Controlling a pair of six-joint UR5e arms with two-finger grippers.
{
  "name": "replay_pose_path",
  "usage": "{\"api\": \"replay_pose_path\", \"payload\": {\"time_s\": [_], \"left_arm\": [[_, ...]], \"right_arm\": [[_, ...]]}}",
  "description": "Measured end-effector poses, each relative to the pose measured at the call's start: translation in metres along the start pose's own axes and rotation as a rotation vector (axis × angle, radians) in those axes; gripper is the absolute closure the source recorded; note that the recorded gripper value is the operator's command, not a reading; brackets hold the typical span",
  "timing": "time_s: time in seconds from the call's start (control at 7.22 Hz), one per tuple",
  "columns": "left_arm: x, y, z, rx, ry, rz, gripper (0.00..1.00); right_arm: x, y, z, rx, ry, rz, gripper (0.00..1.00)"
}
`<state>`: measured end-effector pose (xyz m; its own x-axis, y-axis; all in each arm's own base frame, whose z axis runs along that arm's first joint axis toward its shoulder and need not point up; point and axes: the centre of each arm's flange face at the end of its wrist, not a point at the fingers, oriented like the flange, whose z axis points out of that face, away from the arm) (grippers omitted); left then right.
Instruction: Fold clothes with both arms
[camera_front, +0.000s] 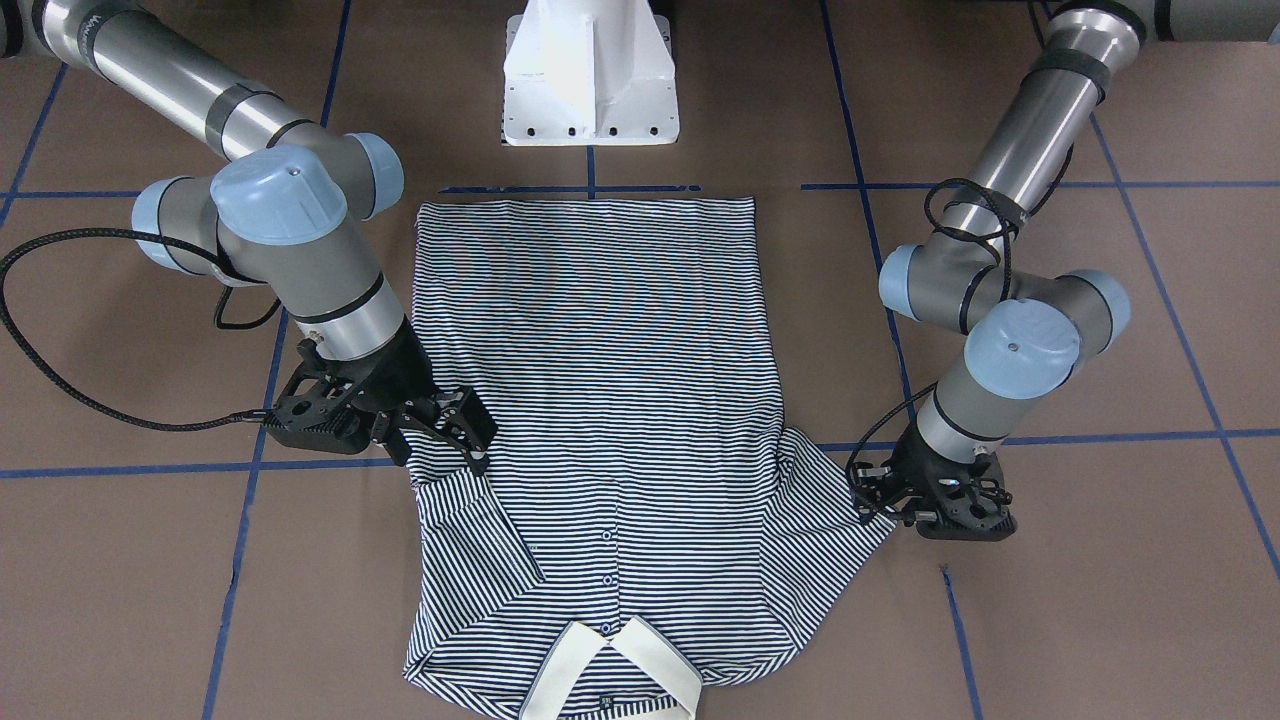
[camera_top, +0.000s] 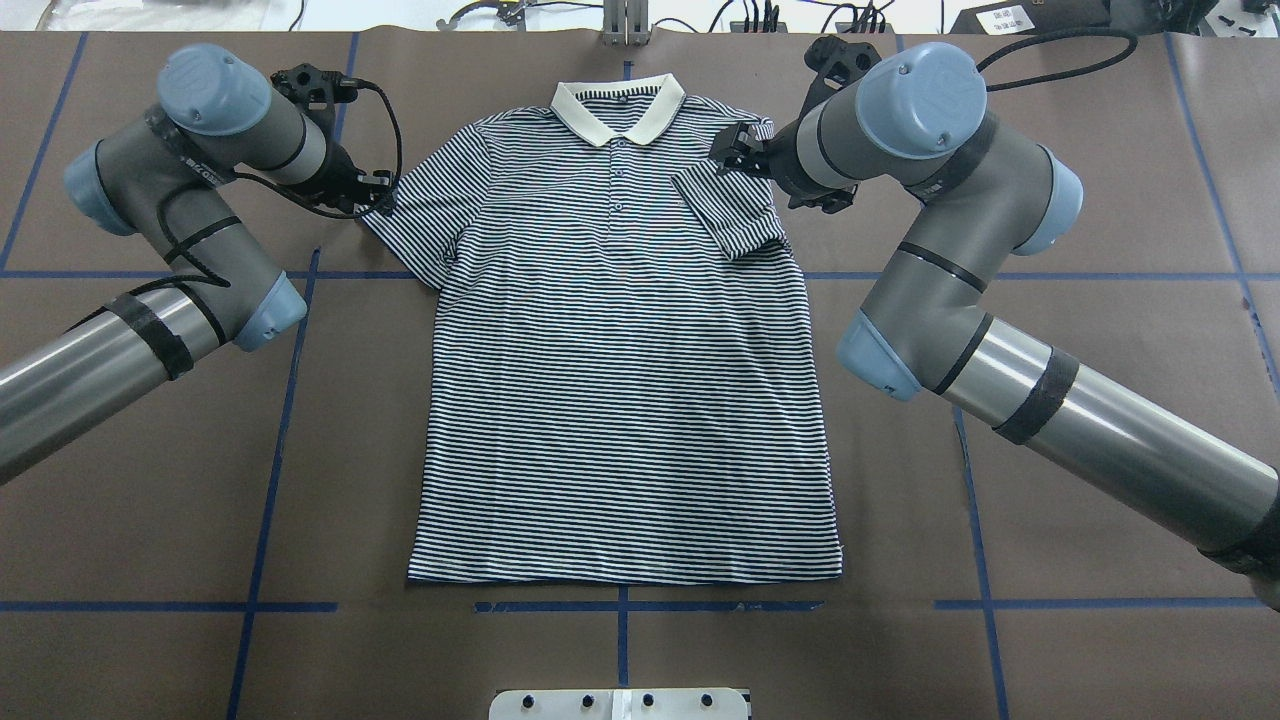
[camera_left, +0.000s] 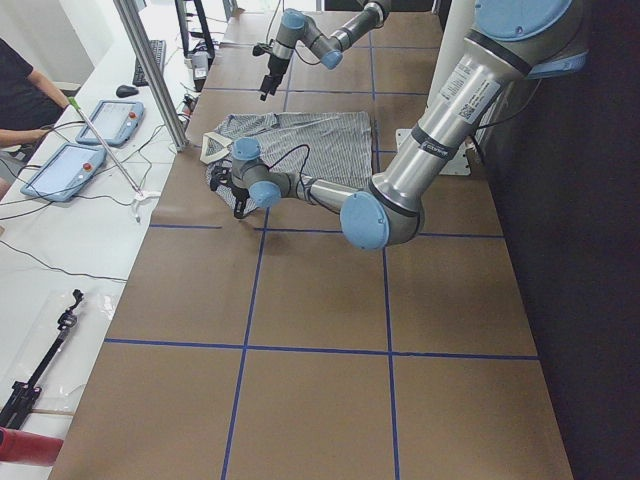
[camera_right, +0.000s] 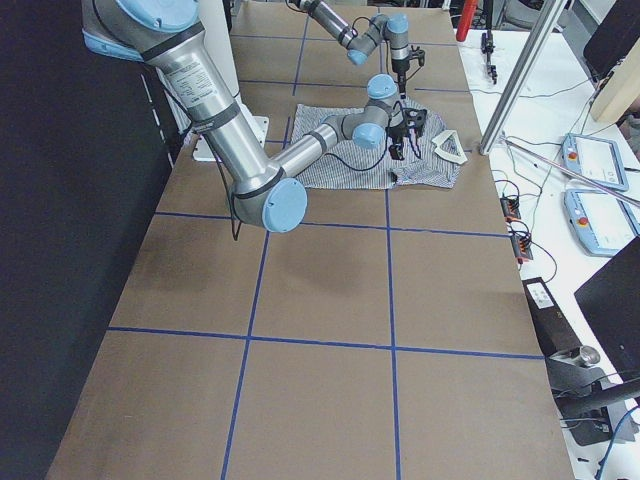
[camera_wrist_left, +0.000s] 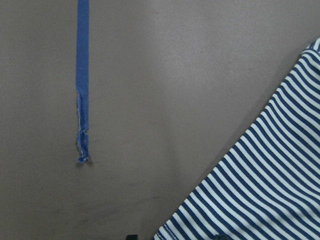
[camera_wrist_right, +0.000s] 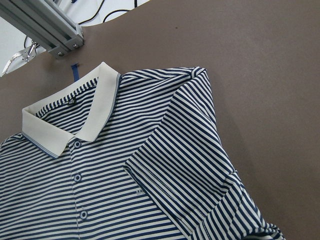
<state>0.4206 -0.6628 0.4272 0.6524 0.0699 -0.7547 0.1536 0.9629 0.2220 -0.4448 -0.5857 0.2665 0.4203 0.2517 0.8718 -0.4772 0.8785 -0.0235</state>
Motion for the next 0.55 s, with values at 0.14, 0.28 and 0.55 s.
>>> {"api": "replay_pose_path", "payload": {"time_s": [0.14,0.28,0.55], "left_arm": [[0.003,-0.002,-0.001,0.003,0.004,0.001,1.0],[0.013,-0.008,-0.007,0.013,0.016,0.001,1.0],[0.058,-0.031,-0.033,0.043,0.059,-0.013,1.0]], "right_arm": [[0.001,0.0,0.0,0.0,0.002,0.0,0.0],[0.002,-0.001,0.0,0.001,0.003,0.001,0.0],[0.009,0.0,0.0,0.0,0.007,0.001,0.0]]}}
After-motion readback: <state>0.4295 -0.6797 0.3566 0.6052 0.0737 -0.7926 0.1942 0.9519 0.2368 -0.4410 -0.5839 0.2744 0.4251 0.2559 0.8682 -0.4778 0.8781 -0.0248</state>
